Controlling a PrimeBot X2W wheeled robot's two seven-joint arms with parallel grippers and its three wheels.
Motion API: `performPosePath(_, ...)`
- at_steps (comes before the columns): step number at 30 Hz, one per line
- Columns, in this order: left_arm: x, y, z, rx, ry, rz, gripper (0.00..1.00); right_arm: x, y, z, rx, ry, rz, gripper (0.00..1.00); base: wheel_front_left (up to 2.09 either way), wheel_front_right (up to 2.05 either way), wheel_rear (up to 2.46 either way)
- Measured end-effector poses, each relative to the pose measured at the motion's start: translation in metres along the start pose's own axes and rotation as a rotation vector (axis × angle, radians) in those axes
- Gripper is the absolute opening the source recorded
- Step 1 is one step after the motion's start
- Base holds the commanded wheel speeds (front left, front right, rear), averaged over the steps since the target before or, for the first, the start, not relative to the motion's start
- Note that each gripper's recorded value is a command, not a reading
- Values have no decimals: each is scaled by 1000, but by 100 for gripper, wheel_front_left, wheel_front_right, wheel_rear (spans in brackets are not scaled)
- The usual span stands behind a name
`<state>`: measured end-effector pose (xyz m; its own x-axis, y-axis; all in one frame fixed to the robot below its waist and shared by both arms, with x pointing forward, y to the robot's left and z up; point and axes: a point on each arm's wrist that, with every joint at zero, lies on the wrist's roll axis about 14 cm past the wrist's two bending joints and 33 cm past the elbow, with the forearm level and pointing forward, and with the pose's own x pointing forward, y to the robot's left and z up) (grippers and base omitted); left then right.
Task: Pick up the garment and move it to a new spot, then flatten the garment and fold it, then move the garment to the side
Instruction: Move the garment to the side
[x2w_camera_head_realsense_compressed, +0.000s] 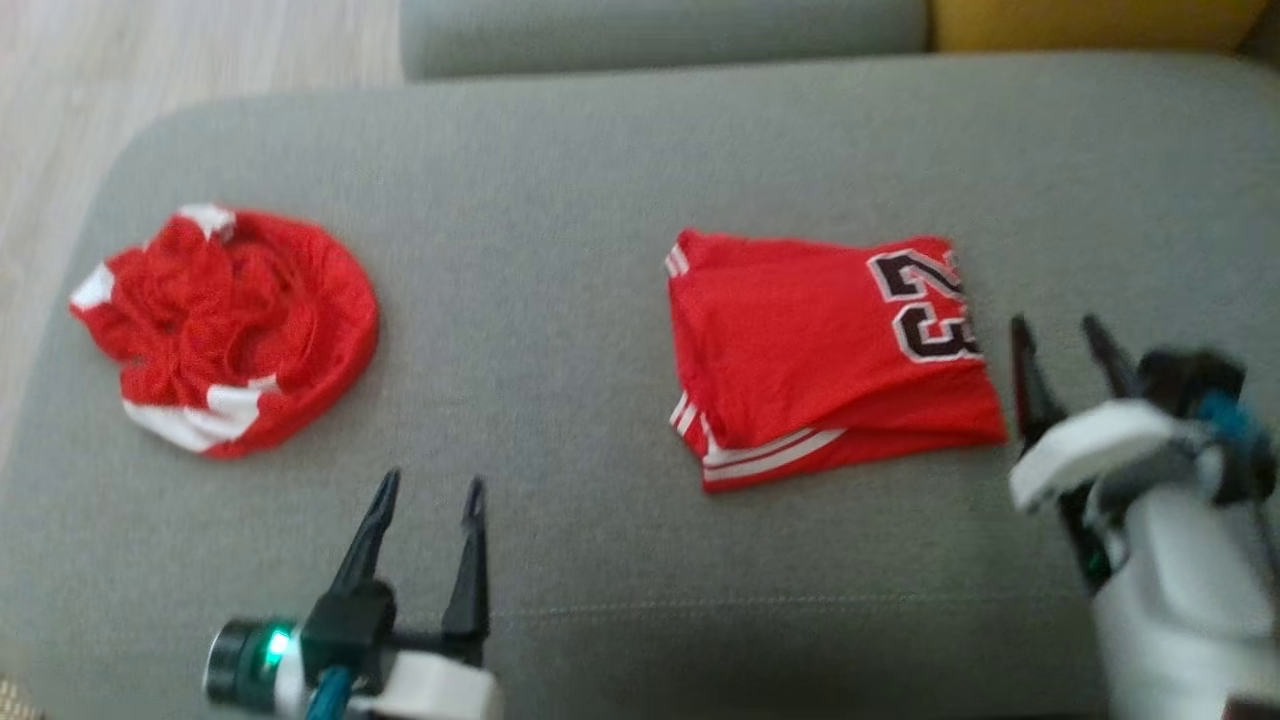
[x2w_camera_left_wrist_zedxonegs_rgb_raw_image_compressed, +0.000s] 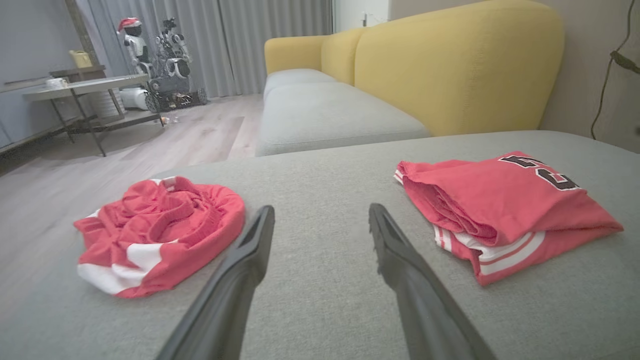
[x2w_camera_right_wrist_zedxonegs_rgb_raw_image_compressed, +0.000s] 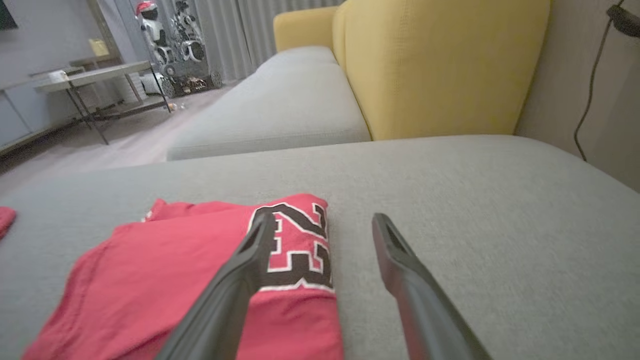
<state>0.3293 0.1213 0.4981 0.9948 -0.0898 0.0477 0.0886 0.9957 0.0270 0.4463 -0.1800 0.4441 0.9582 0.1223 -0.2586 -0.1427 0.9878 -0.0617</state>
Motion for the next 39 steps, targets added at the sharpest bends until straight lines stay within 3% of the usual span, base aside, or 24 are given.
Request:
performPosePath(8, 20, -4, -7, -1, 18, -16, 100, 37, -25, -36, -65, 266, -29, 100, 0, 0, 0)
performPosePath(15, 31, -3, -16, -1, 43, -13, 100, 50, -10, -72, -74, 418, 16, 100, 0, 0, 0)
performPosePath(16, 33, -3, -17, 0, 43, -14, 100, 52, -9, -73, -75, 429, 20, 94, 0, 0, 0)
performPosePath(17, 35, -3, -17, 0, 44, -16, 100, 54, -7, -74, -71, 433, 23, 47, 0, 0, 0)
performPosePath(18, 36, -4, -18, -1, 47, -18, 100, 56, -6, -75, -72, 442, 27, 47, 0, 0, 0)
performPosePath(19, 37, -5, -19, -2, 50, -20, 100, 57, -6, -76, -75, 451, 30, 33, 0, 0, 0)
performPosePath(20, 38, -5, -21, -2, 53, -22, 100, 59, -6, -76, -75, 453, 32, 0, 0, 0, 0)
performPosePath(26, 50, -10, -23, -6, 51, -38, 100, 73, -20, -61, -105, 391, 19, 0, 0, 0, 0)
performPosePath(39, 101, -42, -27, -41, 11, -143, 100, 69, -172, -3, -315, 296, -253, 0, 0, 0, 0)
